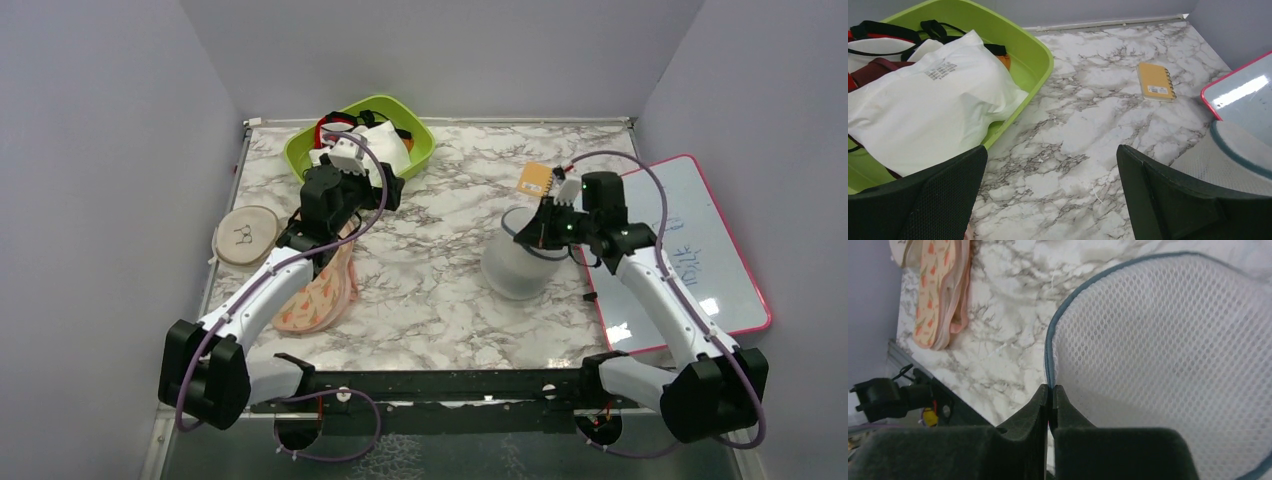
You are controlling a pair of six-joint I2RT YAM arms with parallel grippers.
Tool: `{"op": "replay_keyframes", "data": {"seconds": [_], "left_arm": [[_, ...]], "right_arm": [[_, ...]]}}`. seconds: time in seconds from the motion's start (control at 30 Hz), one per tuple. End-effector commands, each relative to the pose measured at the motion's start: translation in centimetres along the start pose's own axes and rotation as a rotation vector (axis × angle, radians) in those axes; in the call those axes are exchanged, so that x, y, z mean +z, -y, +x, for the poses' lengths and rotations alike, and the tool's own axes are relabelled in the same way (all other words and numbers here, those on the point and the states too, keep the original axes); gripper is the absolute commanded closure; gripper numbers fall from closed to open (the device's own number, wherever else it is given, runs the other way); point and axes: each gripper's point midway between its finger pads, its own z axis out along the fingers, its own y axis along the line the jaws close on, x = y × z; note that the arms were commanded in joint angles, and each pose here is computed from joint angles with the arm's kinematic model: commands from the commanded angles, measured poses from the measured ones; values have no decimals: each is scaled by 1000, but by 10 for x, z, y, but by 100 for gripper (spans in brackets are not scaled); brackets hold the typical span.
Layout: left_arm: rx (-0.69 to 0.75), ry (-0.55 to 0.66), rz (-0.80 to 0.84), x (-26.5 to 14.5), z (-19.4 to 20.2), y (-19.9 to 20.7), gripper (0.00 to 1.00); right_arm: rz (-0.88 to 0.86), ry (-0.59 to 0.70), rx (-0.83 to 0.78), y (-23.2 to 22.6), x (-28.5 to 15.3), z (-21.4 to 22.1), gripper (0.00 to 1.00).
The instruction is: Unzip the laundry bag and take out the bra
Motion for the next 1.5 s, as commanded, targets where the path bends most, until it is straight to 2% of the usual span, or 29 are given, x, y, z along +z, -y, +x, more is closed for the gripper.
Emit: {"op": "replay_keyframes", "data": {"seconds": [0.0,0.07,0.13,0.17,0.3,0.37,0.5,0.63,0.8,0.9,1.1,1.27,1.47], "left_arm": [[-26,-9,56,7,3,13,1],[-28,-16,55,8,5,12,1],[-27,-19,55,8,7,13,1],[-26,-18,54,8,6,13,1],[-22,-26,58,9,9,14,1],[-22,-32,63,10,11,15,1],[-19,-53,90,11,17,23,1],[-9,-83,117,13,24,34,1],[9,-126,177,15,35,54,1],[32,-155,205,17,42,64,1],[66,-190,230,19,51,74,1],[69,-195,226,20,53,74,1],[73,-192,228,19,50,76,1]], "right_arm": [[-54,12,88,-30,4,24,99],[-93,5,120,-42,5,35,95],[-182,-6,148,-61,4,45,76],[-243,-21,166,-72,4,50,71],[-513,-52,156,-118,-12,66,58],[-558,-22,111,-129,-25,60,52],[-404,46,-37,-122,-36,28,39],[-121,72,-110,-87,-32,-1,31],[245,145,-92,-29,-33,-34,6],[354,127,-74,2,-33,-46,3],[400,105,40,69,-36,-48,3],[332,34,158,100,-21,-17,4],[308,-36,232,110,-10,26,7]]}}
